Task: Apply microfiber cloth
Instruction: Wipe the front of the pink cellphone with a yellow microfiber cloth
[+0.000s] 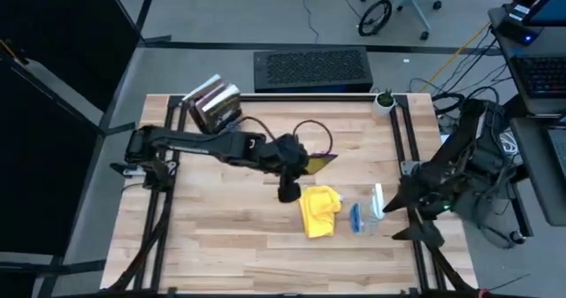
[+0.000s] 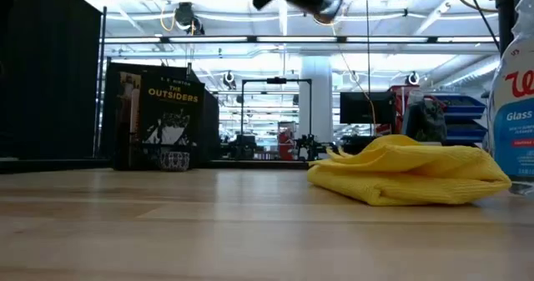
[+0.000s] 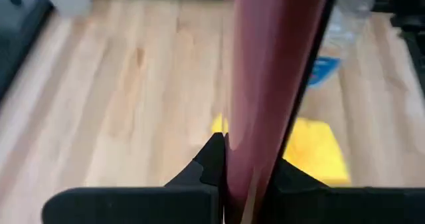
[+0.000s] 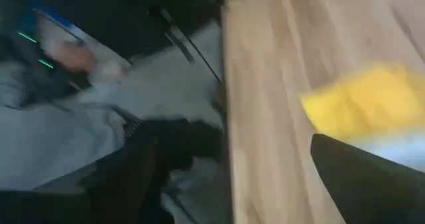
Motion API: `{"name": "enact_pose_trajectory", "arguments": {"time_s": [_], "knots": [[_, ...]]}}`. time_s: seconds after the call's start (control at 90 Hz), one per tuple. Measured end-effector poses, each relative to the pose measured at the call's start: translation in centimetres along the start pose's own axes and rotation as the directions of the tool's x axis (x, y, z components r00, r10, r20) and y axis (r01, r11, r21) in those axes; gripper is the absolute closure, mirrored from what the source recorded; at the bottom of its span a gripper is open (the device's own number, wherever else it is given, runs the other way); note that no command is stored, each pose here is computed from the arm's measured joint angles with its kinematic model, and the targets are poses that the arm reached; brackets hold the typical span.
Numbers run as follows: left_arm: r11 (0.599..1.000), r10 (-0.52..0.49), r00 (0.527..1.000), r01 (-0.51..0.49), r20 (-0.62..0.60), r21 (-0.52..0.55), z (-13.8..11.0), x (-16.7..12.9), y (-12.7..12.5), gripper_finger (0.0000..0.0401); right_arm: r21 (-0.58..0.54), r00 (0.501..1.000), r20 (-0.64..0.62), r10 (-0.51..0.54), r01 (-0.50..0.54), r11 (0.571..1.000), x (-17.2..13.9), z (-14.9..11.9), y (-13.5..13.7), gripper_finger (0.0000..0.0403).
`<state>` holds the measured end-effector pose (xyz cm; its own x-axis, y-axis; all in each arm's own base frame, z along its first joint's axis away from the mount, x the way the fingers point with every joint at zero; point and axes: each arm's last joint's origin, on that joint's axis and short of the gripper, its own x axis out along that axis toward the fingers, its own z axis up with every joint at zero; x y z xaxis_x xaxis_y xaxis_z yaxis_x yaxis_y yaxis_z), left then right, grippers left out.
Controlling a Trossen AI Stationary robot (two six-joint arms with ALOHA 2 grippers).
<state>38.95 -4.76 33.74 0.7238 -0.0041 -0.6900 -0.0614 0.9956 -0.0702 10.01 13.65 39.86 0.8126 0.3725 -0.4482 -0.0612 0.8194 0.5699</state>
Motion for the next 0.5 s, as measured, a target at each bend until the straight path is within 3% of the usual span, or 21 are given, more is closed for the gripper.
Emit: {"name": "enact_pose_trajectory", "arguments": {"time_s": [0.111, 0.189, 0.322, 0.422, 0.5], "knots": [[0.997, -0.04, 0.998, 0.037, -0.051, -0.068, -2.2, -0.2, -1.9, 0.0388, -0.125, 0.987, 0.142, 0.072, -0.055, 0.991, -0.3, 1.2, 1.2, 0.0022], [0.99, -0.067, 0.997, 0.06, -0.049, -0.127, -4.0, 0.5, -3.0, 0.0388, -0.23, 0.97, 0.231, 0.074, -0.019, 0.973, -0.3, 1.8, 1.7, 0.0022], [0.96, -0.134, 0.991, 0.131, 0.005, -0.248, -7.9, 2.4, -4.8, 0.0388, -0.367, 0.929, 0.365, -0.059, 0.202, 0.908, 0.9, 2.0, 1.9, 0.0022], [0.909, -0.203, 0.976, 0.22, 0.083, -0.353, -11.1, 3.8, -5.6, 0.0388, -0.406, 0.882, 0.428, -0.196, 0.381, 0.83, 2.9, 1.7, 1.6, 0.0022], [0.863, -0.232, 0.966, 0.26, 0.117, -0.434, -13.7, 4.8, -5.9, 0.0388, -0.442, 0.865, 0.428, -0.264, 0.454, 0.774, 5.0, 1.3, 1.1, 0.0022]]}}
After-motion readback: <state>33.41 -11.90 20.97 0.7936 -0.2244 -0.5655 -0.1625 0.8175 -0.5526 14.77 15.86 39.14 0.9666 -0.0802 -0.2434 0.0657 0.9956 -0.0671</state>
